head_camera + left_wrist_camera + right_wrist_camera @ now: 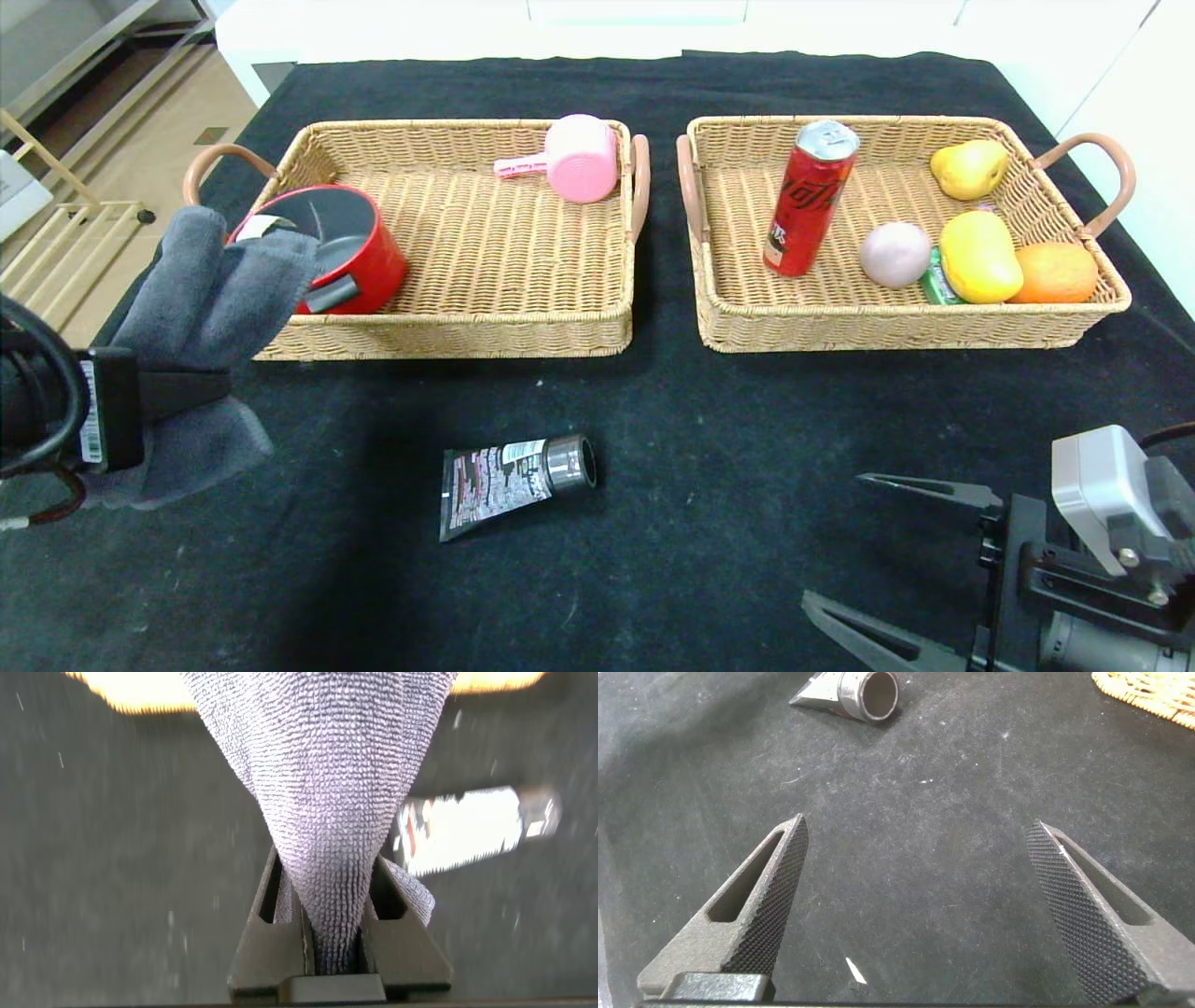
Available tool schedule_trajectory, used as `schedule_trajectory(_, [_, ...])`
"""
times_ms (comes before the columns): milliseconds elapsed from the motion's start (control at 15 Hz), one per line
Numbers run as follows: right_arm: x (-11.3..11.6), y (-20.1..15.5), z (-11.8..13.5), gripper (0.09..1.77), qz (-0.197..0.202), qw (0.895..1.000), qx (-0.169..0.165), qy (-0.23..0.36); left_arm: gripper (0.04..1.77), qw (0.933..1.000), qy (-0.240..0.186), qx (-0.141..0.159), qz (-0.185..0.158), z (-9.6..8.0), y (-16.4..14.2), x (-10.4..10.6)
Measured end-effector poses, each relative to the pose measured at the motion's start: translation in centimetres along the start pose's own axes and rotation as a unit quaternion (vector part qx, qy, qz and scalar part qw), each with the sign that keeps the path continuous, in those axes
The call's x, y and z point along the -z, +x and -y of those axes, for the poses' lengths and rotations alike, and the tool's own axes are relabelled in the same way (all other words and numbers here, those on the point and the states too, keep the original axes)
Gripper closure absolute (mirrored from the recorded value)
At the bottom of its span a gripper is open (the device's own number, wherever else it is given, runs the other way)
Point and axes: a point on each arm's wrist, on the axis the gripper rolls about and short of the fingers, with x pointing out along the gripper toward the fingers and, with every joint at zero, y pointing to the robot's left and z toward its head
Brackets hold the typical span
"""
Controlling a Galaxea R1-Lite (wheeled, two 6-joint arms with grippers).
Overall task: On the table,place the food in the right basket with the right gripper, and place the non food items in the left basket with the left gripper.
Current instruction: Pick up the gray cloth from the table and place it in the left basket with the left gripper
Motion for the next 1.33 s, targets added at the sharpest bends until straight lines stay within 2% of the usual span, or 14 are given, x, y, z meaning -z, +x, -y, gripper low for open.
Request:
schedule_trajectory(333, [0.0, 0.0, 0.0, 0.15, 0.001, 1.000, 0.000, 0.000, 1.51, 0.9994, -0.002, 0.002, 0.035, 0.6, 3.0, -2.8])
schedule_trajectory(867, [-0.1, -0.1, 0.0, 0.15, 0.003, 1.000, 0.002, -0.001, 1.51, 0.9975, 0.014, 0.022, 0.066, 2.5, 7.7, -7.7])
schedule_trajectory(1333, [-0.3, -0.1, 0.2, 0.15, 0.006, 1.000, 0.006, -0.001, 1.52, 0.9968, 0.027, 0.029, 0.070, 3.7, 11.5, -9.6])
